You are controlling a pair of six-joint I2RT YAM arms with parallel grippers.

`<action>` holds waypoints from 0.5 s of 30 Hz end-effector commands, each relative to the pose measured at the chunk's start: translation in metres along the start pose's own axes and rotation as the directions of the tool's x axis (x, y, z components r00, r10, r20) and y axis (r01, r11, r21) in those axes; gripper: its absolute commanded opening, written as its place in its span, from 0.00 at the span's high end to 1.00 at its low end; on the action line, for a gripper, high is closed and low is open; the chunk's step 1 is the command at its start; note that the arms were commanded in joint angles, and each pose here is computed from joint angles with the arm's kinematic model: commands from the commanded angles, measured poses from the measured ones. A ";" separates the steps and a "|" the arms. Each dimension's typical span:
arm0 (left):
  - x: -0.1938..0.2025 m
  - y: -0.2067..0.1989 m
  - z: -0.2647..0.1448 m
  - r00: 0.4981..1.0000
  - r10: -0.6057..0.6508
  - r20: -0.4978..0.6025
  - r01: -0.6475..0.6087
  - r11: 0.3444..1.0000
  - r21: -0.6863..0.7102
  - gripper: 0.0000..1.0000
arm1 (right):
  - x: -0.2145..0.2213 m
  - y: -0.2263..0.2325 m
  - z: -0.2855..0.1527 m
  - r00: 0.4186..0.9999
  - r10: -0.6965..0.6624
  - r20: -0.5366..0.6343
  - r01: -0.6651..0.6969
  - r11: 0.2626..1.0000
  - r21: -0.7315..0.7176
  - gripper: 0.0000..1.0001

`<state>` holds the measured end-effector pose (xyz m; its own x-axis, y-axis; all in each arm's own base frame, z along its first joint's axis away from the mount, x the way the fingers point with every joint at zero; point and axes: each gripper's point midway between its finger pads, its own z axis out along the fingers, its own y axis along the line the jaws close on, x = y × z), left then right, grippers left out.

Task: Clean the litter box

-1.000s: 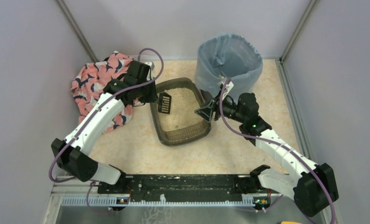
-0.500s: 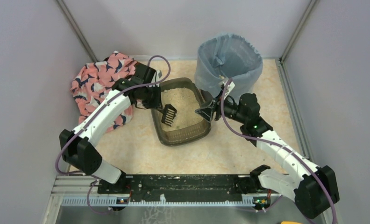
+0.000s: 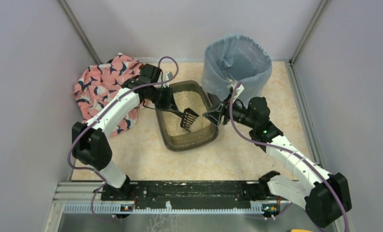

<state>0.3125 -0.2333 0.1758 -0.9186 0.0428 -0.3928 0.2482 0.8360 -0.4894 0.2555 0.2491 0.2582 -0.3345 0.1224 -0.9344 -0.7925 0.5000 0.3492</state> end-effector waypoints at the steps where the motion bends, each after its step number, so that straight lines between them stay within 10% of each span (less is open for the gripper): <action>1: -0.004 -0.025 0.016 0.998 -0.060 -0.035 0.066 0.976 0.208 1.00 | -0.014 0.000 -0.003 0.998 -0.046 0.049 0.046 0.999 0.003 0.45; 15: -0.050 0.038 -0.030 0.974 -0.069 0.215 0.078 0.996 -0.035 1.00 | -0.012 -0.001 0.000 0.998 -0.039 0.043 0.039 0.999 -0.003 0.45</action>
<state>0.3357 -0.2184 0.1608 -0.9264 -0.1077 -0.3607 0.1315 0.8052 -0.5782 0.2566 0.2485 0.2580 -0.3338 0.1240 -0.9345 -0.7892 0.5053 0.3490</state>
